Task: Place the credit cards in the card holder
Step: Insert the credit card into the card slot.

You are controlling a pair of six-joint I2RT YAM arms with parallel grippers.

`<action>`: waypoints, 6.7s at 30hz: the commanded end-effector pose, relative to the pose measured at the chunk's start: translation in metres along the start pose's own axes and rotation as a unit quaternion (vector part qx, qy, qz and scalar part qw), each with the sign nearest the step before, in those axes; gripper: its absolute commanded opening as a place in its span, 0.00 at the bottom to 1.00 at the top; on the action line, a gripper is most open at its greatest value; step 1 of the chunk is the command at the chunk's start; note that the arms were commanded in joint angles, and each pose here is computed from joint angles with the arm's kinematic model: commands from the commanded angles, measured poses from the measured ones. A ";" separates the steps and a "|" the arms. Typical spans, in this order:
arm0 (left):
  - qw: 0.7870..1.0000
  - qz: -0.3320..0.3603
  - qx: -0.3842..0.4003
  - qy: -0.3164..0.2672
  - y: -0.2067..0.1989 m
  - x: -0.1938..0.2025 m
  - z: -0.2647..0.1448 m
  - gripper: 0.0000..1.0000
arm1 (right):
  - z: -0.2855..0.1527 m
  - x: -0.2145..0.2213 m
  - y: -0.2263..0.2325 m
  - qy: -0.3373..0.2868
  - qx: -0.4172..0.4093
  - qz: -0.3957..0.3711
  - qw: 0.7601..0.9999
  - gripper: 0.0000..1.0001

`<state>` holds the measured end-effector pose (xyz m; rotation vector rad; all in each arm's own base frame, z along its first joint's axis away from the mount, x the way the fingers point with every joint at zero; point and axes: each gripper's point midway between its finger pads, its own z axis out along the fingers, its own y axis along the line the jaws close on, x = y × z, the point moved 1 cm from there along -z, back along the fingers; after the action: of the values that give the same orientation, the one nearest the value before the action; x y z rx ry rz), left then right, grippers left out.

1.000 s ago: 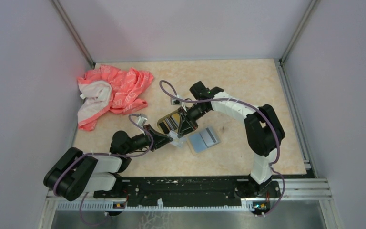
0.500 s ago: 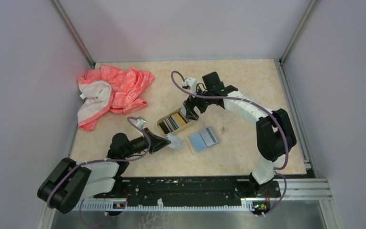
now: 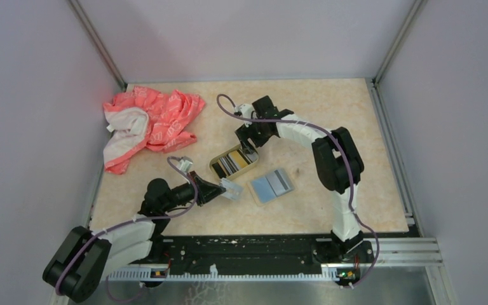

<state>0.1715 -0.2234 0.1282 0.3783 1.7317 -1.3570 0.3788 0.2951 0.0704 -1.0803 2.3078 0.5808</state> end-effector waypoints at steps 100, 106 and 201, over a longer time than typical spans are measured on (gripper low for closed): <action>0.956 -0.249 0.020 0.151 0.043 0.068 0.124 0.00 | -0.085 0.131 0.000 -0.030 -0.063 -0.126 0.990 0.67; 0.954 -0.258 0.023 0.151 0.043 0.070 0.126 0.00 | -0.082 0.134 0.001 -0.022 -0.065 -0.127 0.989 0.67; 0.927 -0.303 -0.048 0.213 0.060 0.082 0.146 0.00 | -0.080 0.131 0.012 -0.015 -0.083 -0.133 0.988 0.57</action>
<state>0.2346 -0.3547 0.0319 0.0473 2.3297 -1.7420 0.2686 0.1719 0.0392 -1.4061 2.1224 0.6848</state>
